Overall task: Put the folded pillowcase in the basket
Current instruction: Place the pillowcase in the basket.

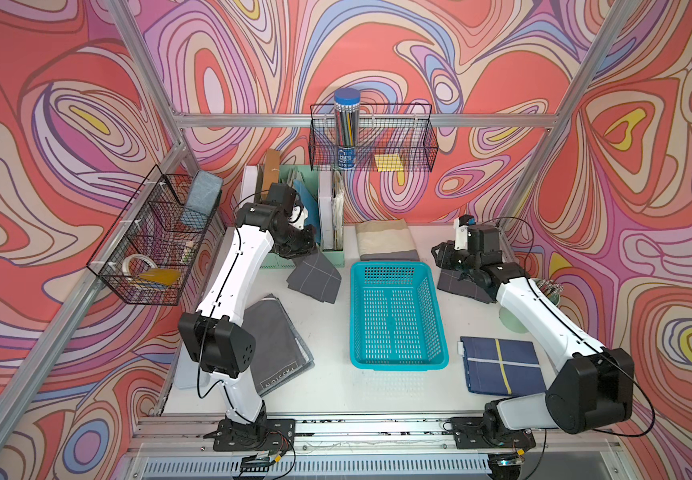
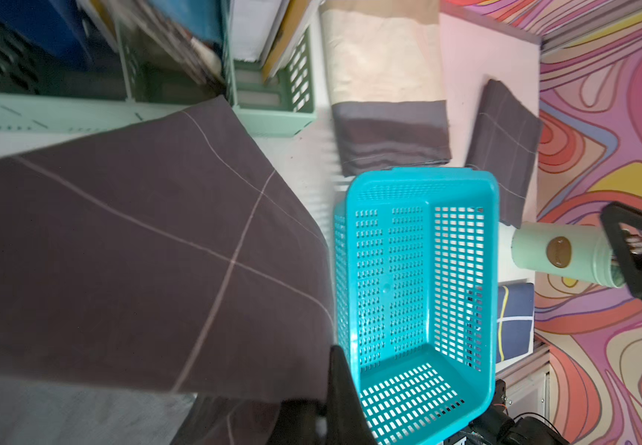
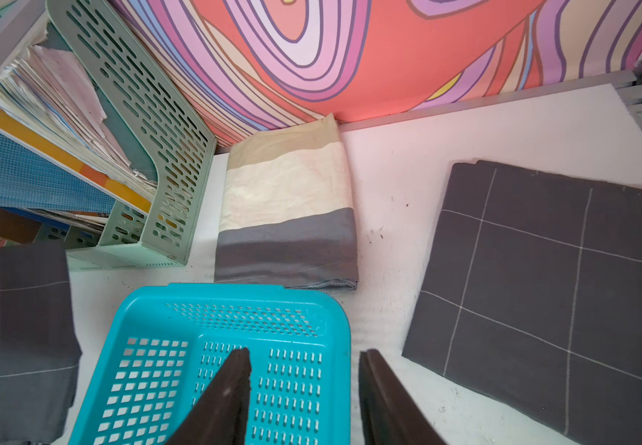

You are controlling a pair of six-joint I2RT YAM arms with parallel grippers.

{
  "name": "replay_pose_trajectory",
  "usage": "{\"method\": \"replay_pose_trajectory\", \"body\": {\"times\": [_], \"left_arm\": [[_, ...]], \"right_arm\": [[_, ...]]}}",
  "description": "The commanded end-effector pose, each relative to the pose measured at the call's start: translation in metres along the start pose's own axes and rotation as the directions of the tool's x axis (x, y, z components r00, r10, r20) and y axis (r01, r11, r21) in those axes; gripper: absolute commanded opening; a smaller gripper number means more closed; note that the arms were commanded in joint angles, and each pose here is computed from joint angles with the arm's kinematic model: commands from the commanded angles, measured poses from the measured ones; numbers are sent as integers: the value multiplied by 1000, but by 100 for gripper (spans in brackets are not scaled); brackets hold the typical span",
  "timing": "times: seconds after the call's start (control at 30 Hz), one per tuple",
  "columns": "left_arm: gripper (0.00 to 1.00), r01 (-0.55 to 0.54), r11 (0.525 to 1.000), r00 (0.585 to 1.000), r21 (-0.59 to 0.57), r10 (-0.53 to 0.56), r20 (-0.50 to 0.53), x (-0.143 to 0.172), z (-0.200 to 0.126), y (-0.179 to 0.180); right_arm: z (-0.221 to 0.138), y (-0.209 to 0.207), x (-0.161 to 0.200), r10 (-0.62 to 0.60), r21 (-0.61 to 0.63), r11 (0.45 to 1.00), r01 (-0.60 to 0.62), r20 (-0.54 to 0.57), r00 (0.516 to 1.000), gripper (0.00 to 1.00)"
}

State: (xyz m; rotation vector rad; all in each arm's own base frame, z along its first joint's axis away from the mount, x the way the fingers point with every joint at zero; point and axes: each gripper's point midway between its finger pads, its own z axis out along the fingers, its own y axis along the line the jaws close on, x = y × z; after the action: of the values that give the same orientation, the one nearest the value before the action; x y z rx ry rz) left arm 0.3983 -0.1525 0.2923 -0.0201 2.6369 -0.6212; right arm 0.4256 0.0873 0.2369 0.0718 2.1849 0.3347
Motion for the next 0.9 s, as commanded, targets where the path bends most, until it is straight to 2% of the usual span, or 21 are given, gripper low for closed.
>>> {"method": "replay_pose_trajectory", "body": {"times": [0.0,0.1,0.23,0.37,0.53,0.67,0.87], "left_arm": [[0,-14,999,999,38,13,31,5,-33,-30],[0,-40,994,999,97,37,29,8,-37,-62],[0,-65,962,998,266,70,-9,21,-25,-119],[0,-75,908,994,413,103,-48,30,-4,-172],[0,-69,872,988,485,128,-89,41,24,-214],[0,-61,883,987,465,122,-102,59,61,-215],[0,73,913,963,401,40,-265,118,142,-163]], "right_arm": [[-11,-8,-5,-4,55,998,3,21,1000,47],[-20,-27,-12,4,169,986,-11,41,999,47],[-38,-69,-21,87,329,938,-111,86,993,47],[-55,-102,-25,161,391,898,-201,133,978,46],[-69,-116,-27,163,437,874,-213,149,975,46],[-70,-115,-27,163,425,879,-214,153,975,46],[-72,-109,-30,159,395,895,-208,155,975,45]]}}
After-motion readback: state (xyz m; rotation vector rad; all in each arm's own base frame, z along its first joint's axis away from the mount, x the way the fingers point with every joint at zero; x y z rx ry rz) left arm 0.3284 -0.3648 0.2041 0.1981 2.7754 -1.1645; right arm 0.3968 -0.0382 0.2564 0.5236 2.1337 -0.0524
